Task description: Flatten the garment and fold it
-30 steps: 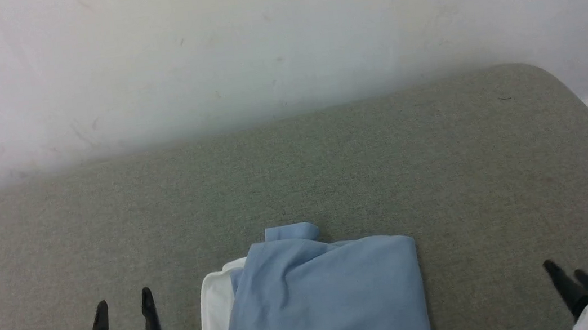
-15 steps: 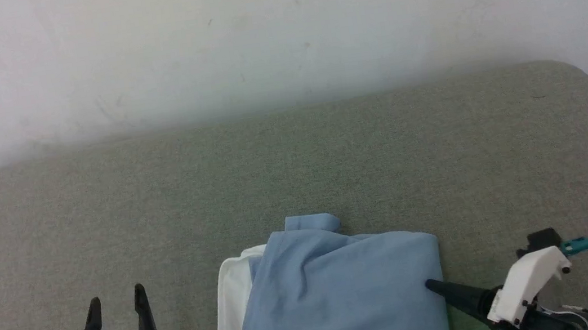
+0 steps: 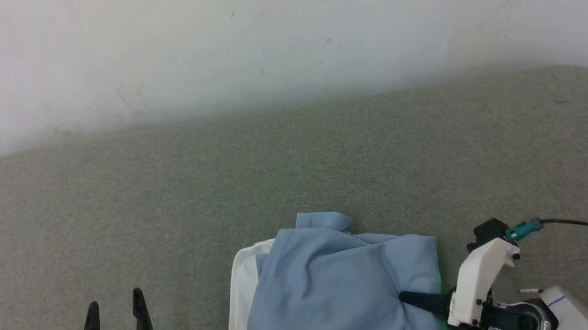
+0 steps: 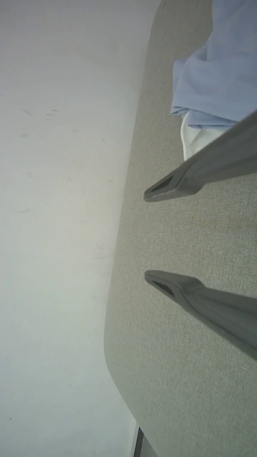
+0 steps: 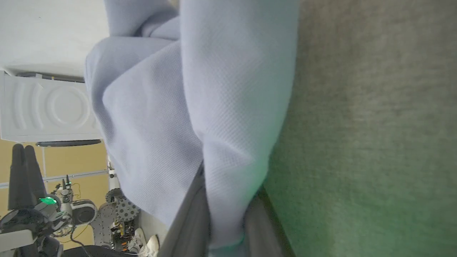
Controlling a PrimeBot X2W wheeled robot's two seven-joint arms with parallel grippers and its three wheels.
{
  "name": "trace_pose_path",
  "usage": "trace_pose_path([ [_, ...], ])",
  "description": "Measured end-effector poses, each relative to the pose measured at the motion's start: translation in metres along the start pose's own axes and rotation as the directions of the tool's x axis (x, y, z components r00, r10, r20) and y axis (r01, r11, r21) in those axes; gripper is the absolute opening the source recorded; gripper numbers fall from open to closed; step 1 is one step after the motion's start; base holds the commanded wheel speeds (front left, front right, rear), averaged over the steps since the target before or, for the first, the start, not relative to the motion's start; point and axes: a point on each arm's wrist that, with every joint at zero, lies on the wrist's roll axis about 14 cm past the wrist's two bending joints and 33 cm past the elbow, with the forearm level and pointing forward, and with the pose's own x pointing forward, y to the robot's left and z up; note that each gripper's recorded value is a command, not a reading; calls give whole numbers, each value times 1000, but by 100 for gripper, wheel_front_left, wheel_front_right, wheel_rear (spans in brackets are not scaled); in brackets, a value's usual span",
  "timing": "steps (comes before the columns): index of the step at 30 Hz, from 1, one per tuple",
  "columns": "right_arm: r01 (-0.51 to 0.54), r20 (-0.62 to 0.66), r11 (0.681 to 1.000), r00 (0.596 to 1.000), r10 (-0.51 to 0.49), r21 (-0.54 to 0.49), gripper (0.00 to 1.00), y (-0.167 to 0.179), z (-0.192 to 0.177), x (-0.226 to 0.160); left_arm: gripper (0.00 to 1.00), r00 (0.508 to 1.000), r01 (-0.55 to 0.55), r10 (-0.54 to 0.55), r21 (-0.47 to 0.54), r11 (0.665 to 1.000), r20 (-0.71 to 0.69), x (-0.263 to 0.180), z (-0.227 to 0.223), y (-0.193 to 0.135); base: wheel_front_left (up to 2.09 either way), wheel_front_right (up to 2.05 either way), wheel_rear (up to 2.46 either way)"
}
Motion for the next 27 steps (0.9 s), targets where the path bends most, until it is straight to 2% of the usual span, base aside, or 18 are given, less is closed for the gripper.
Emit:
trace_pose_path([
  [2, 16, 38, 993, 999, -12, -114, 0, 5, 10, -5, 100, 1000, 8, -8, 9, 1000, 1, -3, 0, 1, 0, 0, 0],
  [4, 58, 92, 965, 995, -35, -256, 0, 6, 23, -14, 100, 1000, 23, -23, 36, 999, -1, -8, 0, 4, 0, 0, 0],
  [6, 115, 154, 921, 986, -61, -372, 0, 3, 38, -25, 100, 999, 38, -38, 52, 998, -1, -10, 2, 6, 0, 0, 0],
  [8, 191, 200, 862, 974, -106, -470, 0, -7, 50, -38, 100, 999, 47, -47, 67, 997, 3, -12, 4, 8, 0, 0, 0],
  [11, 291, 247, 784, 952, -180, -549, 0, -28, 61, -58, 100, 997, 71, -72, 77, 995, 5, -11, 6, 6, 0, 0, 0],
  [15, 406, 295, 716, 912, -284, -568, 0, -61, 71, -89, 100, 994, 113, -113, 74, 991, -7, -9, 2, -6, 0, 0, 0],
  [20, 561, 396, 648, 826, -401, -515, 0, -103, 101, -138, 100, 986, 166, -164, 65, 984, -28, 0, -4, -25, 0, 0, 0],
  [27, 704, 457, 587, 708, -539, -399, 0, -151, 136, -181, 100, 969, 246, -245, 60, 967, -29, 39, -9, -57, 0, 0, 0],
])
